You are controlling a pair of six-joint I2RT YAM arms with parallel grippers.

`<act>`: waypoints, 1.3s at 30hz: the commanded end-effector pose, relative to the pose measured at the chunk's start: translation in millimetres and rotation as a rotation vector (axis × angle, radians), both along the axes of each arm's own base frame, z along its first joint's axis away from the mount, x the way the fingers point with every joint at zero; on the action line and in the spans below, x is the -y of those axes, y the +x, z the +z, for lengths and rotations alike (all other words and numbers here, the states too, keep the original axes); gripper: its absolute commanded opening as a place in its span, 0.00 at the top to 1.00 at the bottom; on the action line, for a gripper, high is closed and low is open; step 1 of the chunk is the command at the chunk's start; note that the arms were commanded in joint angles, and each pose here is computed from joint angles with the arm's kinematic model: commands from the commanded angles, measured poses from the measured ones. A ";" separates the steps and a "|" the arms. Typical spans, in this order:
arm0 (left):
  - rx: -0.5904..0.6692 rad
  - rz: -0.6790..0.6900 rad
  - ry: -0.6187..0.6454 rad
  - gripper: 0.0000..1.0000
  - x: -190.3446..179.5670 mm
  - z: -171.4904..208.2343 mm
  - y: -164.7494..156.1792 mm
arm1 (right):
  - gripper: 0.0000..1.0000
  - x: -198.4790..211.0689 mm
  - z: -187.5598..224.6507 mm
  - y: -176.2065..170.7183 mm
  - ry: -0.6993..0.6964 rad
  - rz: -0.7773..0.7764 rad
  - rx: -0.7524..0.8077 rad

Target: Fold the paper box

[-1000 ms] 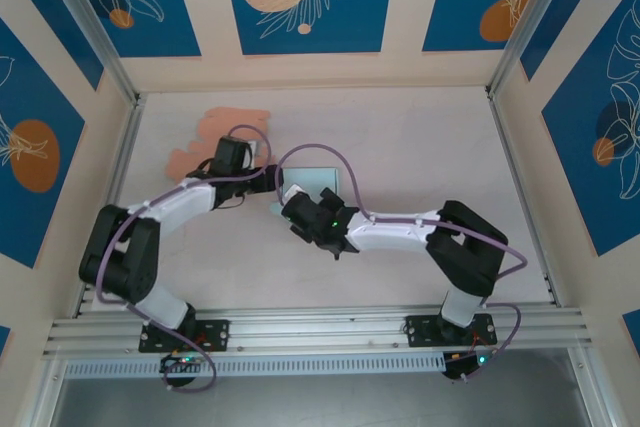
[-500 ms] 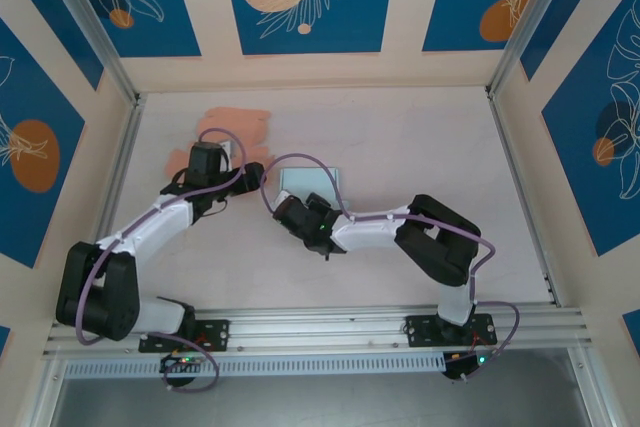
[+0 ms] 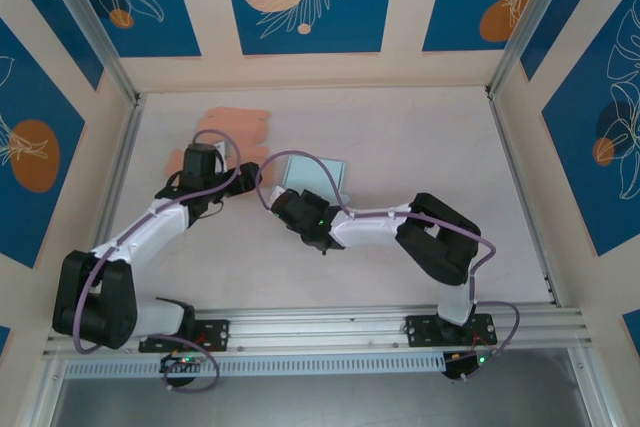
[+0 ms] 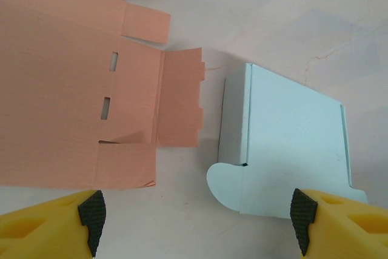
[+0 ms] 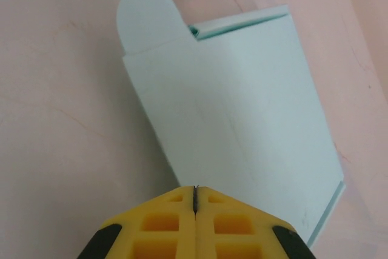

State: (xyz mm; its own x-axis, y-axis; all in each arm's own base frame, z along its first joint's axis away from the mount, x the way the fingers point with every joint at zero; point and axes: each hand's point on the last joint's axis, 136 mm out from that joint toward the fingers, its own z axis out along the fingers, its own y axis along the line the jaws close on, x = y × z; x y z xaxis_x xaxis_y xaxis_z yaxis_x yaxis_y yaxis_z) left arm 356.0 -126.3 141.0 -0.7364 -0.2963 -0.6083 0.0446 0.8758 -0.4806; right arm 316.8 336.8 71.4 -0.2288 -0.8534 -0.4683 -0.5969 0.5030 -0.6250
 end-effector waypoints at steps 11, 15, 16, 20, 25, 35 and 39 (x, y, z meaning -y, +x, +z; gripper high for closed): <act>0.036 0.042 -0.003 0.19 -18.6 14.3 -4.3 | 0.41 -3.4 17.6 -0.5 -0.004 0.073 -0.001; 0.048 0.053 -0.007 0.19 -21.4 17.9 -3.6 | 0.32 -2.4 2.1 4.3 -0.028 0.068 -0.008; 0.049 0.054 -0.005 0.19 -21.9 18.0 -3.7 | 0.31 -3.0 -0.4 6.4 -0.031 0.065 -0.007; 0.053 0.065 -0.004 0.19 -24.8 18.2 -2.9 | 0.32 -2.7 -8.6 17.9 -0.056 0.043 0.016; 0.049 0.068 -0.006 0.19 -26.1 16.1 -2.2 | 0.41 2.1 -16.1 33.3 -0.071 0.003 0.032; 0.052 0.069 -0.017 0.18 -26.5 16.2 0.9 | 0.66 0.6 -4.0 51.1 -0.087 -0.014 0.132; 0.056 0.073 -0.018 0.18 -27.7 17.3 1.1 | 0.78 1.6 2.6 55.9 -0.089 -0.014 0.156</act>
